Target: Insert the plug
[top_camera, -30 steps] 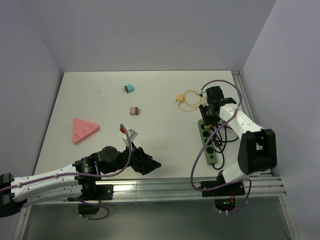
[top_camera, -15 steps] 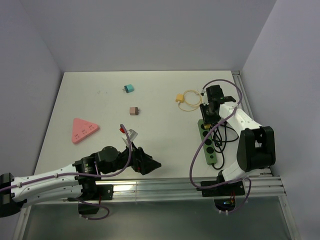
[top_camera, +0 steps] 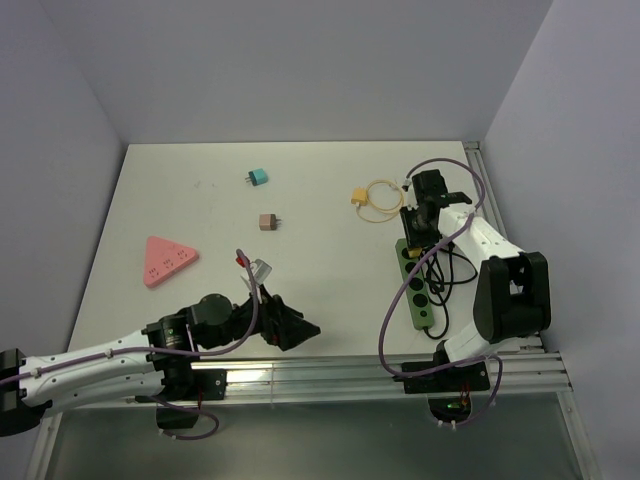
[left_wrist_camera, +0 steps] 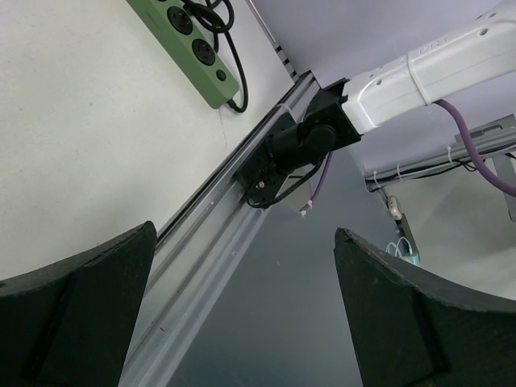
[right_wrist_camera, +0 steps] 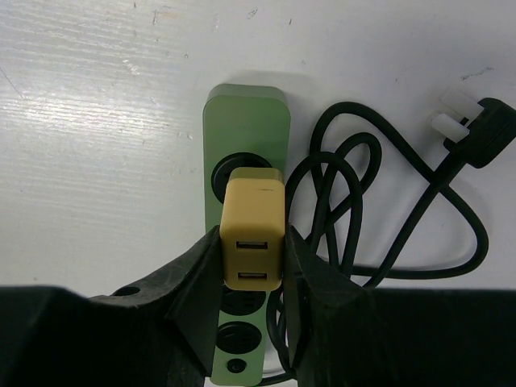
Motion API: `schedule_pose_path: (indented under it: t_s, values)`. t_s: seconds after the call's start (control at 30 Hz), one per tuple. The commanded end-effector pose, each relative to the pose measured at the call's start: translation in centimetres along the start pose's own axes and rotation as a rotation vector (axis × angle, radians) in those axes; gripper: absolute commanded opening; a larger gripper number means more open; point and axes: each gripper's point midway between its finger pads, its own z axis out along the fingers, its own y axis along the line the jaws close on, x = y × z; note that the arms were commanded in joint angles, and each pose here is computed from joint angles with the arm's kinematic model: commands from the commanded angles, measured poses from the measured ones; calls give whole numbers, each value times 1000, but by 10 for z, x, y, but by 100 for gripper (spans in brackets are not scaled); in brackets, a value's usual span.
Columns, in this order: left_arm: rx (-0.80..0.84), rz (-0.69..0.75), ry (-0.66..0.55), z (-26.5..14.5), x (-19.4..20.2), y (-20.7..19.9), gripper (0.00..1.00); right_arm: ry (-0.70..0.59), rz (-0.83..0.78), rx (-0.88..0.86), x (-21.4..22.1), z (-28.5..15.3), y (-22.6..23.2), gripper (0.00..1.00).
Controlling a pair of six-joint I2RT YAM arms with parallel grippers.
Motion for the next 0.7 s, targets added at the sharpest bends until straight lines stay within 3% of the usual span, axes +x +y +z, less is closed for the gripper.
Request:
schedule_pose_path:
  t_s: [0.0, 0.67]
  values:
    - [29, -3, -29, -2, -7, -8, 97, 159, -16, 21, 43, 32, -7, 0]
    - [52, -9, -26, -5, -6, -11, 97, 358, -116, 172, 93, 54, -31, 0]
